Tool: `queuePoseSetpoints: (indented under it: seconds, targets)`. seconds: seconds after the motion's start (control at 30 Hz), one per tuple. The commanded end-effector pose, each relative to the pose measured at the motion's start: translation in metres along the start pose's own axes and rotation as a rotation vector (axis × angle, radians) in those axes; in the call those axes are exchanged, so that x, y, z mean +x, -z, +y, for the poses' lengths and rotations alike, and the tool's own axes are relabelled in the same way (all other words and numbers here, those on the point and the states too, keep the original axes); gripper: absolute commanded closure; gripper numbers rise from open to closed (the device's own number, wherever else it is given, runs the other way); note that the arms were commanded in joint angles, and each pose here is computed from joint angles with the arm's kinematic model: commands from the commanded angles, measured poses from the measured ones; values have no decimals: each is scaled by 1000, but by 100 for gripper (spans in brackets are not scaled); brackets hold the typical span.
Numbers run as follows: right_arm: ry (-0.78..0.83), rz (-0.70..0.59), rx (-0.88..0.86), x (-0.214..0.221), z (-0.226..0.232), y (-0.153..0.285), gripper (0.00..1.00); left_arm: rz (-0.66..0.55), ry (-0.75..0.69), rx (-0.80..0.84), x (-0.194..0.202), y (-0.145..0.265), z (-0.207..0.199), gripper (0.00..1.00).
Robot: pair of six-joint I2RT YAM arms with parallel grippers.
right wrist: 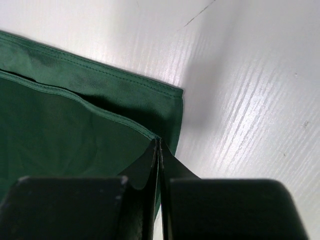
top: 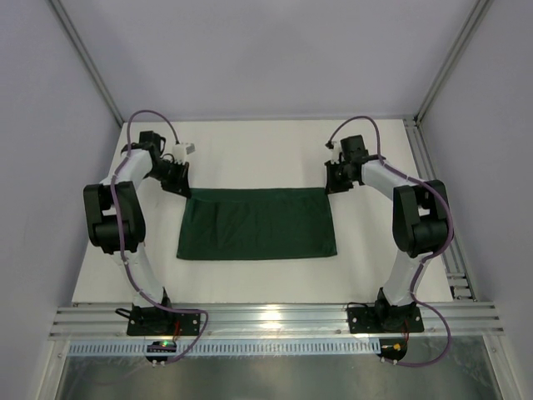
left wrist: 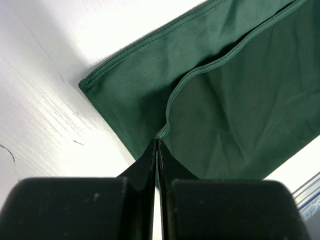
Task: Fold the napkin into a case and place the utensils inside
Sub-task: Smooth out the rectangle-folded napkin at the center of the board.
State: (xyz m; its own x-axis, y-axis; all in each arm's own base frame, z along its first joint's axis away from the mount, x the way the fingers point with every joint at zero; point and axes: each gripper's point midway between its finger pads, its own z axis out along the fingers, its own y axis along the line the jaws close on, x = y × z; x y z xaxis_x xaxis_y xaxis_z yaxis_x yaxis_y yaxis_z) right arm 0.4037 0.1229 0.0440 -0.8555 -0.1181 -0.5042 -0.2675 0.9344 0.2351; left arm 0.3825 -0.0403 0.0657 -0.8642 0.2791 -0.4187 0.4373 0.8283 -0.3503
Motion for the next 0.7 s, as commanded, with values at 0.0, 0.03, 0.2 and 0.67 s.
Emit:
queuePoseSetpoints:
  seconds: [0.0, 0.03, 0.2, 0.67]
  targets:
    - [-11, -116, -1, -33, -1, 19, 96, -90, -20, 11, -28, 18, -6, 100]
    - [-14, -121, -3, -35, -2, 19, 96, -93, -20, 10, -30, 18, -5, 100]
    - [-12, -139, -7, -44, -2, 21, 96, -105, -26, 3, -38, 17, -1, 100]
    - [-53, -131, -4, -57, -13, 11, 96, -147, -42, -58, -58, 21, 13, 100]
